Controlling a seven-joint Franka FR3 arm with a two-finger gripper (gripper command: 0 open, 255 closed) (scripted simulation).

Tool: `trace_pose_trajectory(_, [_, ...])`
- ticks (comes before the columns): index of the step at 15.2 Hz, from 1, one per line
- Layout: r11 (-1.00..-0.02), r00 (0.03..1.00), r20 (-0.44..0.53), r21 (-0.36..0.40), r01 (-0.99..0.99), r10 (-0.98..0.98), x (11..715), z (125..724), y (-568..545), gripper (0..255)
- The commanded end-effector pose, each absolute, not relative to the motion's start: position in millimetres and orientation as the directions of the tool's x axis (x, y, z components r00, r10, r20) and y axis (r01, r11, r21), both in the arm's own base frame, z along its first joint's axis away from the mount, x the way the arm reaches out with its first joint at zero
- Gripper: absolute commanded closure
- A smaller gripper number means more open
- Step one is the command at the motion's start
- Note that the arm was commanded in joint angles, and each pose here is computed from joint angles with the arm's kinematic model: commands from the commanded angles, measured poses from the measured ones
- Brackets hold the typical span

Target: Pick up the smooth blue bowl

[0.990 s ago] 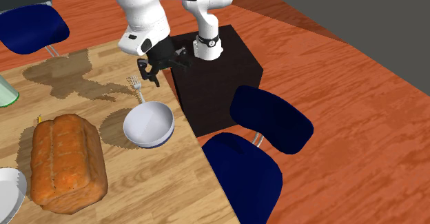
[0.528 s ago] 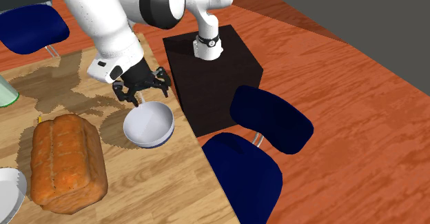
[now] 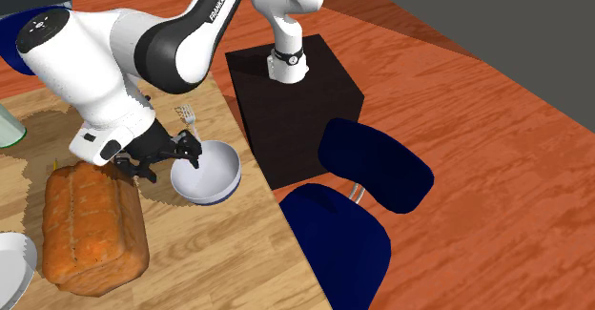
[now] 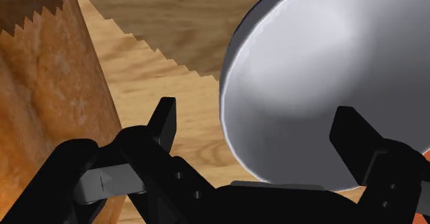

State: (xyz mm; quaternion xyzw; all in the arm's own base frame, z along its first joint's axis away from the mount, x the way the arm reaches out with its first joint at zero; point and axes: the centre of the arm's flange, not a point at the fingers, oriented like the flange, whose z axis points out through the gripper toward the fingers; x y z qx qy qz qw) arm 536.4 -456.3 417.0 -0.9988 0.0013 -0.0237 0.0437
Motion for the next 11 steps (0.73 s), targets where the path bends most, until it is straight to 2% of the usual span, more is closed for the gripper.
trace_pose_trajectory(1, [-0.996, 0.999, 0.047, -0.088, 0.003, -0.002, 541.5, 408.9, -467.7, 0])
trace_pose_trajectory(9, [-0.996, 0.999, 0.047, -0.088, 0.003, -0.002, 541.5, 374.1, -467.7, 0])
trace_pose_trajectory(10, [-0.996, 0.999, 0.047, -0.088, 0.003, -0.002, 541.7, 374.2, -468.2, 255])
trace_pose_trajectory(11, [-0.996, 0.999, 0.047, -0.088, 0.003, -0.002, 541.9, 374.3, -468.2, 255])
